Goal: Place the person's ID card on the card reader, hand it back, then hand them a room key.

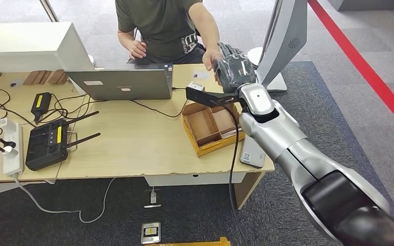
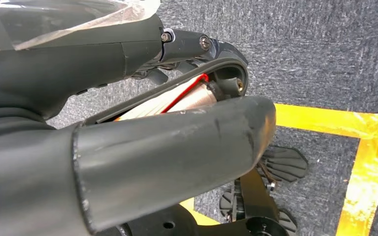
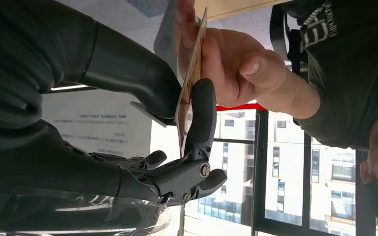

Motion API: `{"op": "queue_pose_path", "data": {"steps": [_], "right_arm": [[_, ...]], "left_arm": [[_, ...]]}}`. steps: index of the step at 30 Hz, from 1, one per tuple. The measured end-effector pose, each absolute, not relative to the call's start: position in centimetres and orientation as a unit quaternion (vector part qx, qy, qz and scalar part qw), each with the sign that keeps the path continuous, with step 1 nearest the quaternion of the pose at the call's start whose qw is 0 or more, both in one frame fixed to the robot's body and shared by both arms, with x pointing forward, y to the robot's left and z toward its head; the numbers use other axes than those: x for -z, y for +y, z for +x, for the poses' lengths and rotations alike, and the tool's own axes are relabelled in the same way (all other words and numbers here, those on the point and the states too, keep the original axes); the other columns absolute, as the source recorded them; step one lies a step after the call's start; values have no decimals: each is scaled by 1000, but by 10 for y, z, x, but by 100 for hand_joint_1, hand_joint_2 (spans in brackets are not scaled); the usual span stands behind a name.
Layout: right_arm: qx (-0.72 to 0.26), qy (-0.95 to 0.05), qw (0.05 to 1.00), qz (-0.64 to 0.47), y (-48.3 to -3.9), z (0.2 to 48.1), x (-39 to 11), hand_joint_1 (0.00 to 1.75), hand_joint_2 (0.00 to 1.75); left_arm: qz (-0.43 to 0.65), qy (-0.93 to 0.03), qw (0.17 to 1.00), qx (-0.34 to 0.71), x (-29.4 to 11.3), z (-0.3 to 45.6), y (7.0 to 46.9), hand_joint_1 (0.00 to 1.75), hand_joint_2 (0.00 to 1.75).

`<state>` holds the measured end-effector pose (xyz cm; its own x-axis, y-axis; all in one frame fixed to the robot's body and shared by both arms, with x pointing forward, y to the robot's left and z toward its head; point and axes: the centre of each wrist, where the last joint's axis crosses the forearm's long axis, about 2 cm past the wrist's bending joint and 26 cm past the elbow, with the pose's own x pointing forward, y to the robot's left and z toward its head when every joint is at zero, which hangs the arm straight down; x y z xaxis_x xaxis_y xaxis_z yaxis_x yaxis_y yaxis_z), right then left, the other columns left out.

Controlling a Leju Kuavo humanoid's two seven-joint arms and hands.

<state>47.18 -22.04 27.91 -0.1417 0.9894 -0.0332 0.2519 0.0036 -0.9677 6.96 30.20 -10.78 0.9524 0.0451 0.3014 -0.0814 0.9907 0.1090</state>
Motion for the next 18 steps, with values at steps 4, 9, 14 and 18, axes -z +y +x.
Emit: {"op": "queue_pose_path", "data": {"steps": [4,9,14,18], "right_arm": [[-480,-589,387,-523,-222,472,-274,0,0],[-492,-575,376,-535,-224,473,-269,0,0],[-498,-553,372,-555,-233,473,-267,0,0],[-498,-528,372,-579,-253,474,-270,0,0]], "left_arm": [[60,-149,987,-31,108,69,302,0,0],[60,-150,987,-27,108,69,302,0,0],[59,-150,987,-22,108,69,301,0,0],[57,-149,987,-22,108,68,301,0,0]]}}
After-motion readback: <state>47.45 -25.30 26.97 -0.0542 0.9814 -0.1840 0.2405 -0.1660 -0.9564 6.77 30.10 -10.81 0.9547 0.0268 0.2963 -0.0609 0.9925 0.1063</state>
